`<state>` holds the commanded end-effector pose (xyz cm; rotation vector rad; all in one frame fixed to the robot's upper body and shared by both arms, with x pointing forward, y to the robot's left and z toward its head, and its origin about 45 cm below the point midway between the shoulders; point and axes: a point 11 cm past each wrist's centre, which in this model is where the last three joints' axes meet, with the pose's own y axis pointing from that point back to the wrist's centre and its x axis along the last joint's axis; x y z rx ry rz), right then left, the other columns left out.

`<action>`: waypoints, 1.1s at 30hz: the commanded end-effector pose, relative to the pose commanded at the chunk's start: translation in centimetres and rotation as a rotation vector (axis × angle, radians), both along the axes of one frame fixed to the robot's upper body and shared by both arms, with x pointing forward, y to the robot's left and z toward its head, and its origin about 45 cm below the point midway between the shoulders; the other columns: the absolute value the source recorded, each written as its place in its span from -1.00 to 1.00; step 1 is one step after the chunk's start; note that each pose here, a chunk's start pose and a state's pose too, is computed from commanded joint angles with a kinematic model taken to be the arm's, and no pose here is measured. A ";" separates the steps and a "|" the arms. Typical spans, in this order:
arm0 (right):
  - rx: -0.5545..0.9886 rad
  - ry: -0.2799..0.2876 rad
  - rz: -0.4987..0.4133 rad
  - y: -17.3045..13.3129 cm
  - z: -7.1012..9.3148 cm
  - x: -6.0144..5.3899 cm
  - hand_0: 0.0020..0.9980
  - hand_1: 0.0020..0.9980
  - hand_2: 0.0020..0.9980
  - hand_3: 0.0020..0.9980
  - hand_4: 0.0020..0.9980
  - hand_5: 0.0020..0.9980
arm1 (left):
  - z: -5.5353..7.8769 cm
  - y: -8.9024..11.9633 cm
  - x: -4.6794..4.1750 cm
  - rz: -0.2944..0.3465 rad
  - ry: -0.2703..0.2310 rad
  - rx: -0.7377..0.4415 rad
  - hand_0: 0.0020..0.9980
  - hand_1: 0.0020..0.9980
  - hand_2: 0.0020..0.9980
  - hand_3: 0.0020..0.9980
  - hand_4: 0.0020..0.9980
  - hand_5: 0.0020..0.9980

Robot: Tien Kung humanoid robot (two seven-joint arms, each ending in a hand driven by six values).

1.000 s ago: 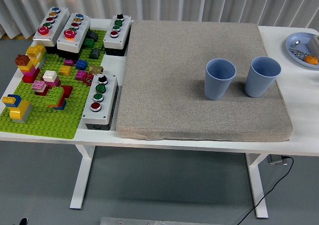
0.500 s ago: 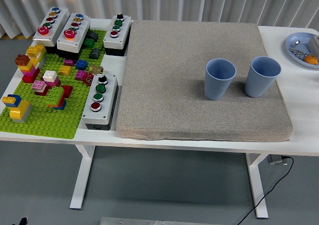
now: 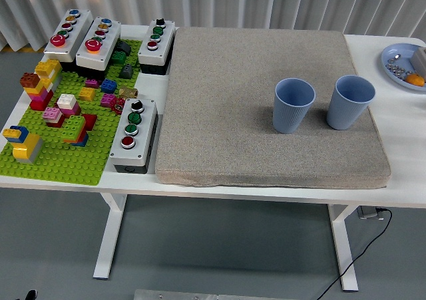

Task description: Pick cup pour cup place

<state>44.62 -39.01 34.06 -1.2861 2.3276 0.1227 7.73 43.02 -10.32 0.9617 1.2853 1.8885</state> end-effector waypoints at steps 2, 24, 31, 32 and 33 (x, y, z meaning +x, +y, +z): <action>-0.003 0.003 0.003 0.1 -0.1 0.0 0.87 0.72 0.85 0.78 0.56 0.86 | 0.0 0.0 -0.05 -0.001 0.001 0.000 0.42 0.32 0.47 0.34 -0.09 0.93; -0.036 0.017 0.030 1.3 -0.2 0.2 0.87 0.72 0.84 0.77 0.55 0.80 | 0.0 0.1 -0.21 -0.002 0.004 0.002 0.42 0.32 0.46 0.33 -0.08 0.94; -0.040 0.015 0.031 1.3 -0.1 0.3 0.87 0.72 0.84 0.77 0.54 0.80 | 0.0 0.1 -0.04 -0.001 0.000 0.003 0.42 0.32 0.46 0.33 -0.08 0.93; -0.043 0.013 0.030 1.3 0.0 0.2 0.87 0.72 0.84 0.77 0.54 0.80 | 0.0 0.1 -0.03 -0.001 0.000 0.003 0.42 0.32 0.46 0.33 -0.08 0.93; -0.049 0.012 0.027 1.4 0.0 0.2 0.87 0.72 0.84 0.77 0.54 0.80 | 0.0 0.1 -0.02 -0.002 0.001 0.003 0.42 0.32 0.46 0.33 -0.08 0.93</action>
